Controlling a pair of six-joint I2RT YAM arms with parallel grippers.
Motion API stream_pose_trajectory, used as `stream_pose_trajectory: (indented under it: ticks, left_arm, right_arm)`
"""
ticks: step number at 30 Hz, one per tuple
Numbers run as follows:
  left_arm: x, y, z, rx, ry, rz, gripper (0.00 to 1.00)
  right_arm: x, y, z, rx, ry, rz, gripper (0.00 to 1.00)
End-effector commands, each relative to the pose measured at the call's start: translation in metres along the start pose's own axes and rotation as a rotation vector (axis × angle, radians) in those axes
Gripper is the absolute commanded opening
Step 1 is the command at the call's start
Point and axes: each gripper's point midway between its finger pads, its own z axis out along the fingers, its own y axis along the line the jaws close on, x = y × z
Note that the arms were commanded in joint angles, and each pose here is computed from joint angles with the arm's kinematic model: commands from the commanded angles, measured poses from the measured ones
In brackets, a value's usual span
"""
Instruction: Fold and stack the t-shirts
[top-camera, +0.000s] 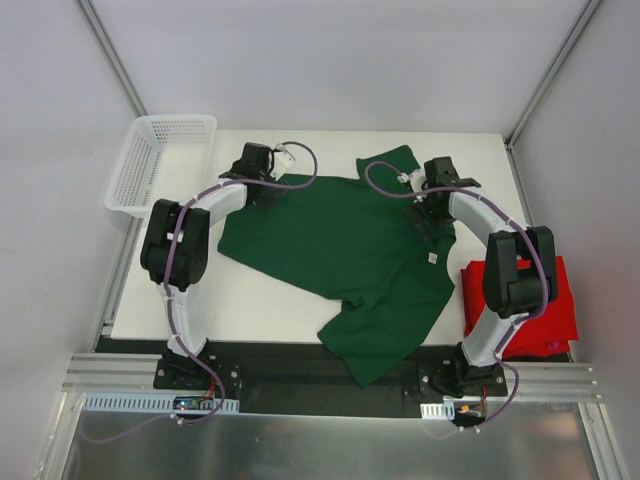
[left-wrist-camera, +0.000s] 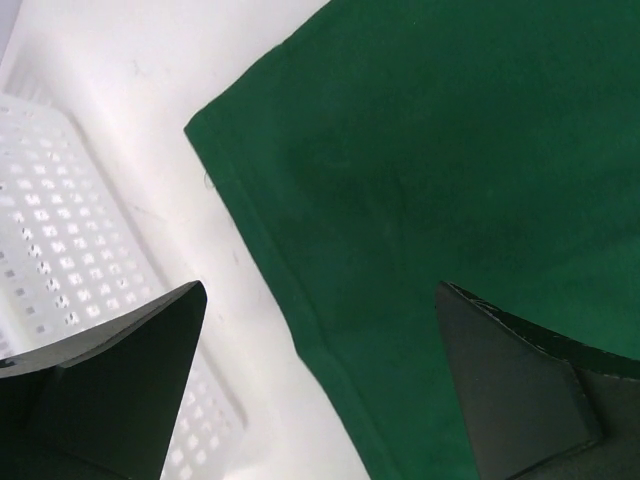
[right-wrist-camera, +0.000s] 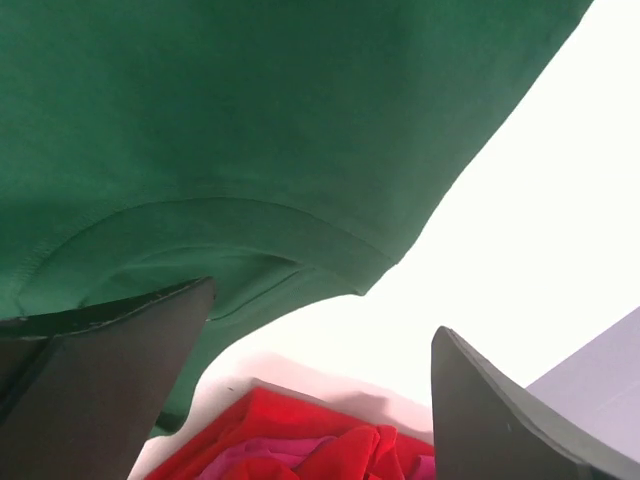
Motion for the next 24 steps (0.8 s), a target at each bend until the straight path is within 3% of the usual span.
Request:
stream_pose_trajectory:
  ticks: [1,10,14,24]
  left_arm:
    - [-0.024,0.01,0.019,-0.021,-0.063,0.031,0.99]
    - [-0.027,0.019,0.055,-0.079,-0.045,0.103,0.99]
    - [-0.029,0.032,0.07,-0.148,-0.024,0.129,0.99]
    - [-0.055,0.071,0.076,-0.314,-0.057,0.128,0.99]
  right_arm:
    - [0.021,-0.004,-0.001,0.052,0.07,0.003,0.96]
    - [0.061,0.017,0.0,-0.016,0.198,-0.059,0.96]
    - [0.067,0.031,-0.012,-0.052,0.178,-0.1,0.96]
    - [0.113,0.081,-0.012,-0.128,0.277,-0.356,0.96]
